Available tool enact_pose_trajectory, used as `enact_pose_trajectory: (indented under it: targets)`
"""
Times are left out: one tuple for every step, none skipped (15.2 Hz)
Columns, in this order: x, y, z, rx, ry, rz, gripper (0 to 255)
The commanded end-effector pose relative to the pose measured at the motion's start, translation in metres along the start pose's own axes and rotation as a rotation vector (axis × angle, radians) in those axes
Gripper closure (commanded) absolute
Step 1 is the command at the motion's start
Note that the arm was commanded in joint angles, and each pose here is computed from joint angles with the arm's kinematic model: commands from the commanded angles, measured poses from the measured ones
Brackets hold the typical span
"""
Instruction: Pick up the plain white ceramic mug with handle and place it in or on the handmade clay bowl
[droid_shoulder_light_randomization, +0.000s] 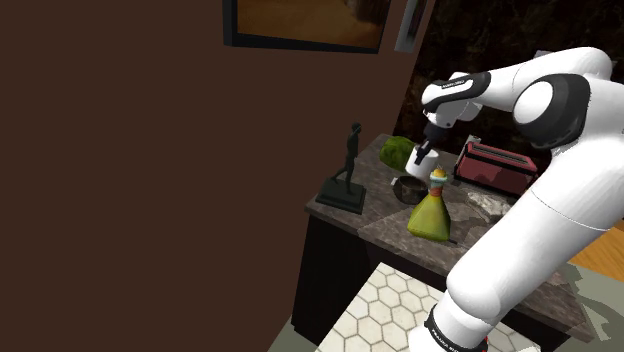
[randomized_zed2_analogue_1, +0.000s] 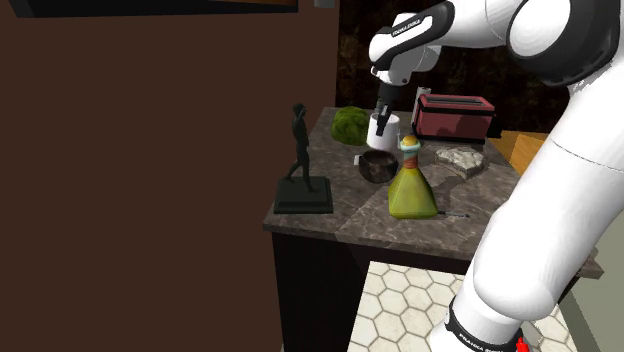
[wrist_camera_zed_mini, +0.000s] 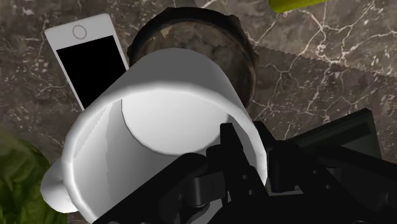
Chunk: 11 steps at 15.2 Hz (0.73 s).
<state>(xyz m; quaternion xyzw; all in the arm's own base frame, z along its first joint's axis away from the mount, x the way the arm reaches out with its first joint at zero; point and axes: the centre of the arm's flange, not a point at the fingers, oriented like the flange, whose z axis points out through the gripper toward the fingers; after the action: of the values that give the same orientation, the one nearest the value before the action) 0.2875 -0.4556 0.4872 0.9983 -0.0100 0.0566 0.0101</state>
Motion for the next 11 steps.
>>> enact_pose_trajectory:
  targets:
    - [-0.001, 0.0, 0.011, -0.001, 0.001, 0.0, 255]
    - [-0.002, 0.0, 0.016, -0.001, 0.001, 0.0, 255]
    - [-0.002, -0.001, 0.021, -0.001, 0.001, 0.0, 255]
    - [-0.003, -0.001, 0.026, -0.001, 0.001, 0.0, 255]
    - [-0.003, -0.001, 0.032, -0.001, 0.001, 0.0, 255]
    - [-0.004, -0.001, 0.039, -0.001, 0.001, 0.0, 255]
    - [-0.004, -0.001, 0.039, -0.001, 0.001, 0.0, 255]
    - [-0.004, -0.001, 0.039, -0.001, 0.001, 0.0, 255]
    - [-0.004, -0.001, 0.039, -0.001, 0.001, 0.0, 255]
    - [-0.004, -0.001, 0.039, -0.001, 0.001, 0.0, 255]
    - [-0.004, -0.001, 0.039, -0.001, 0.001, 0.0, 255]
